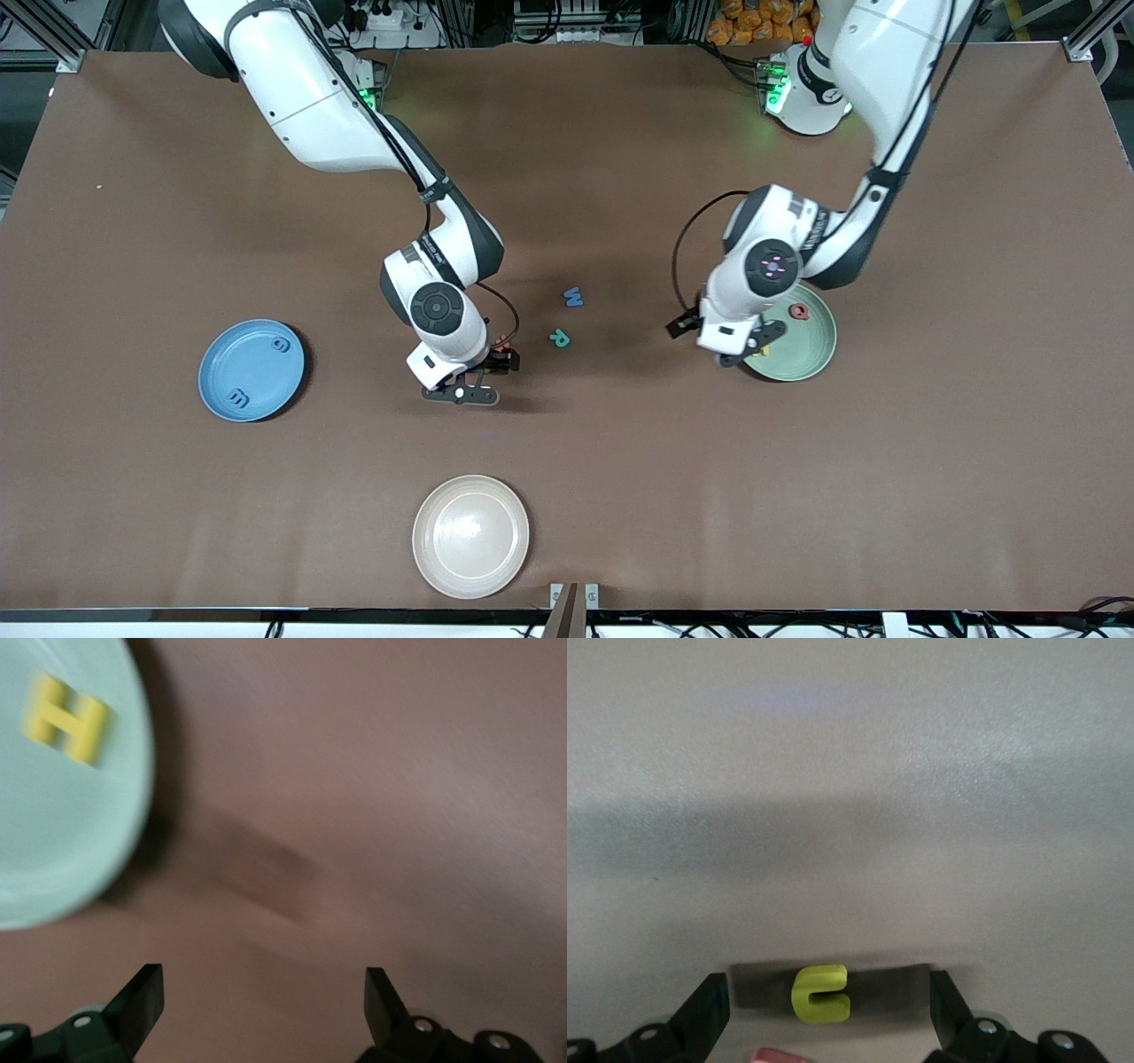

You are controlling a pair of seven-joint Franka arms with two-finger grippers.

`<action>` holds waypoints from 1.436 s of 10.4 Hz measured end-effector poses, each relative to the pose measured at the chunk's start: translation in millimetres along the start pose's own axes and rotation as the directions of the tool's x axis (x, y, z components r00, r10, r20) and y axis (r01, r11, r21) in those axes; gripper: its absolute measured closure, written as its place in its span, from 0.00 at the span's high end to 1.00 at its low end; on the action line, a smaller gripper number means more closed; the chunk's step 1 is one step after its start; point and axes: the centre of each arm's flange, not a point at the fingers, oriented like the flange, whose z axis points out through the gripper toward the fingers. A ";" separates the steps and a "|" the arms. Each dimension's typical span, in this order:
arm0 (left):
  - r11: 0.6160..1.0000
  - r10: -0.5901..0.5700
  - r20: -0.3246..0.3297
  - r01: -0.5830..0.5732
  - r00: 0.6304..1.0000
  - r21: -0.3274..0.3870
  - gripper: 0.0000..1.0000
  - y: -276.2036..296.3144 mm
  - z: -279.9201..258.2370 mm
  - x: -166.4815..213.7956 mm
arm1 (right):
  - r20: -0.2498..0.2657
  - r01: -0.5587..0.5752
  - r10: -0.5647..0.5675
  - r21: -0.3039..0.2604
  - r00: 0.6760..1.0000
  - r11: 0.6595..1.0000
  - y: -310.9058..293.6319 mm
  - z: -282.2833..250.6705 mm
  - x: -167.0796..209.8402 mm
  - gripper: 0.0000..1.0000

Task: Sort upper and lower case letters into plates
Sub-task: 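Grasp the yellow u with the right gripper while the left gripper returns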

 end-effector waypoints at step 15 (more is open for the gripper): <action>0.998 0.056 -0.022 -0.056 0.998 0.015 1.00 115.4 67.7 -154.6 | -0.013 -0.039 0.039 0.007 0.999 0.999 13.1 -22.4 15.9 0.27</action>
